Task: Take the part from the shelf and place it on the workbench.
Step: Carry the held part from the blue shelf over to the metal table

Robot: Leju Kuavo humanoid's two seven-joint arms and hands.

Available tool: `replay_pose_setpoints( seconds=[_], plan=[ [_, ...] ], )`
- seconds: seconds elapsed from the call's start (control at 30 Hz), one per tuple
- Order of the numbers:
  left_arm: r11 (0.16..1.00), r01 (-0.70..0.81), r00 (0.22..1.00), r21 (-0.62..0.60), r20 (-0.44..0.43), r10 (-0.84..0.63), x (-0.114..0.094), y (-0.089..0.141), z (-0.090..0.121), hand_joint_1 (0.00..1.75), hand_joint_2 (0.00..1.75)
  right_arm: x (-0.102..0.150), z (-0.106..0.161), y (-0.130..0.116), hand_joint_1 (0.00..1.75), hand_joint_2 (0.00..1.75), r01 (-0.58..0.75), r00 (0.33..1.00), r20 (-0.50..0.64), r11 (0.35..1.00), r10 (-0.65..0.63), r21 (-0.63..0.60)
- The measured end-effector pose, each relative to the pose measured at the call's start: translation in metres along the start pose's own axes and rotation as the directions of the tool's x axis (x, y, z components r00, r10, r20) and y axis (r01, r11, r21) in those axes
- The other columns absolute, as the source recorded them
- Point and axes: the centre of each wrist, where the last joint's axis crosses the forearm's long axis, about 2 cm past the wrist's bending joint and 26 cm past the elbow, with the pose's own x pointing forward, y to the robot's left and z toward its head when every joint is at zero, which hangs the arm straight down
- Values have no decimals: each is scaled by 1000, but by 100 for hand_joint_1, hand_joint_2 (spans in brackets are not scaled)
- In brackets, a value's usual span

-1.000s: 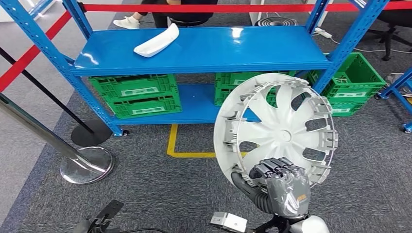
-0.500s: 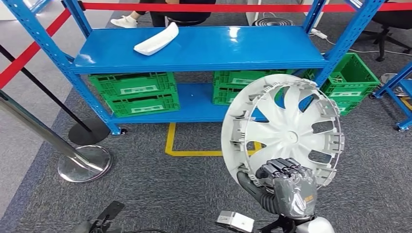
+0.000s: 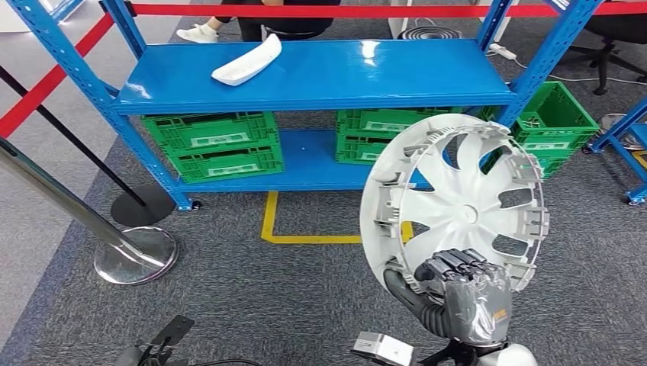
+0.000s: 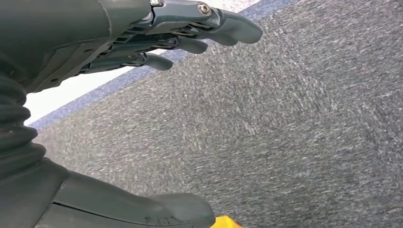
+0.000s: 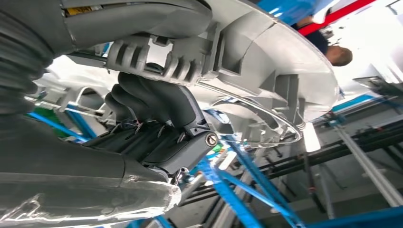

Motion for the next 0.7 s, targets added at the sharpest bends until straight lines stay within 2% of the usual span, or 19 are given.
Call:
replay_pose_setpoints(
  seconds=[0.7],
  plan=[
    [1000,-2,1000,0,-1,2,0,0,0,0,175,-4,2,-5,175,175,-1,1000,-10,1000,1,-13]
  ],
)
